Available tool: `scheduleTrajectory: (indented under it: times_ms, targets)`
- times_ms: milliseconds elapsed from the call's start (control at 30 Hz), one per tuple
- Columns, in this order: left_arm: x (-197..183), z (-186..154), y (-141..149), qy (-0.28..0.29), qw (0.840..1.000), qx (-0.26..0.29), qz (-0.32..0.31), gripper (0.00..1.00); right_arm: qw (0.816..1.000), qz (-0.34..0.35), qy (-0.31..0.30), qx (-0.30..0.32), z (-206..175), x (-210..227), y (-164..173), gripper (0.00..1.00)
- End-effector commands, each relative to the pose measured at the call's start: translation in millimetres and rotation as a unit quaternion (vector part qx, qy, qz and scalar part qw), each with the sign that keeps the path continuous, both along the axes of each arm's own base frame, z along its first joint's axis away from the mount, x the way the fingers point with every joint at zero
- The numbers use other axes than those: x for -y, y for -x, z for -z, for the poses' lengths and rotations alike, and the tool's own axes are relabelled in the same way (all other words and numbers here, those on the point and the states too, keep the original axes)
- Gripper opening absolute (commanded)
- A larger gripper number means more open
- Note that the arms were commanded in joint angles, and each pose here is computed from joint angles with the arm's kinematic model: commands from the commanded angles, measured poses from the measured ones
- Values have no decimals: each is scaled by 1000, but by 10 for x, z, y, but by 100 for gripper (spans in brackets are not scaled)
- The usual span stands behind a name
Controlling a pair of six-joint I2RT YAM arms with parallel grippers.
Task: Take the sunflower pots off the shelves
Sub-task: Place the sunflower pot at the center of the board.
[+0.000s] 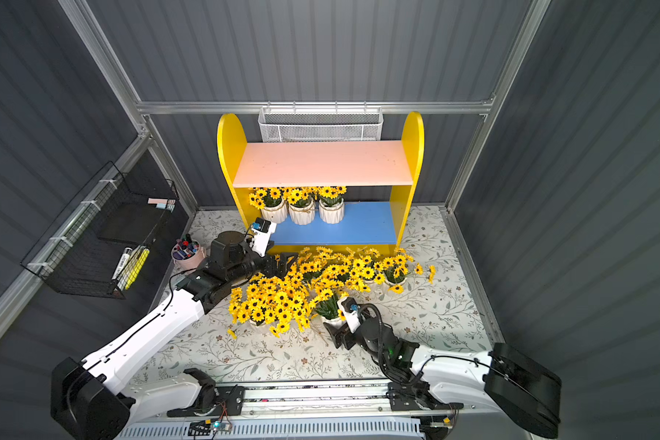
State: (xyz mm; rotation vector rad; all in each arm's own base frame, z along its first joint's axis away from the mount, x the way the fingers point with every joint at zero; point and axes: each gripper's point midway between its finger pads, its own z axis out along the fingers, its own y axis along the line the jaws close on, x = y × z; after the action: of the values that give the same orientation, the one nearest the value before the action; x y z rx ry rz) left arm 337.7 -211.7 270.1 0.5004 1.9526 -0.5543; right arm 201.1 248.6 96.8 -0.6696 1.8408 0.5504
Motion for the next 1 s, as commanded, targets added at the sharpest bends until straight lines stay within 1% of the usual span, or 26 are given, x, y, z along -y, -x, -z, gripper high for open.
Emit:
scheduleTrajectory:
  times_ms: [0, 367, 400, 433, 467, 500, 567, 667, 700, 900, 967]
  targets:
    - [-26, -78, 32, -5, 1000, 21, 0, 99, 996, 23, -78, 46, -397, -124, -149, 0]
    - [-25, -104, 60, -3, 1000, 29, 4, 99, 998, 8, -49, 31, 23, -363, -197, 0]
    - [-22, -116, 66, -3, 999, 31, 5, 99, 999, 4, -44, 31, 47, -385, -187, 2]
    - [-21, -120, 66, -3, 999, 32, 5, 100, 999, 4, -37, 28, 77, -392, -183, 13]
    - [-23, -121, 69, -3, 999, 33, 6, 99, 999, 6, -30, 27, 99, -396, -181, 31]
    - [-22, -123, 68, -3, 999, 33, 6, 99, 999, 12, -25, 23, 124, -384, -180, 43]
    - [-19, -112, 68, -4, 999, 31, 6, 100, 1000, 12, -14, 17, 162, -390, -169, 59]
    - [2, -103, 70, -4, 1000, 28, 11, 99, 1000, 16, 3, 10, 185, -379, -146, 94]
    - [8, -112, 73, -2, 1000, 28, 13, 100, 1000, 25, 9, -1, 203, -353, -153, 99]
    - [11, -120, 88, -3, 1000, 27, 14, 99, 997, 68, 29, -38, 170, -181, -169, 99]
    - [12, -141, 97, -3, 999, 29, 15, 99, 996, 62, 37, -46, 111, -168, -134, 99]
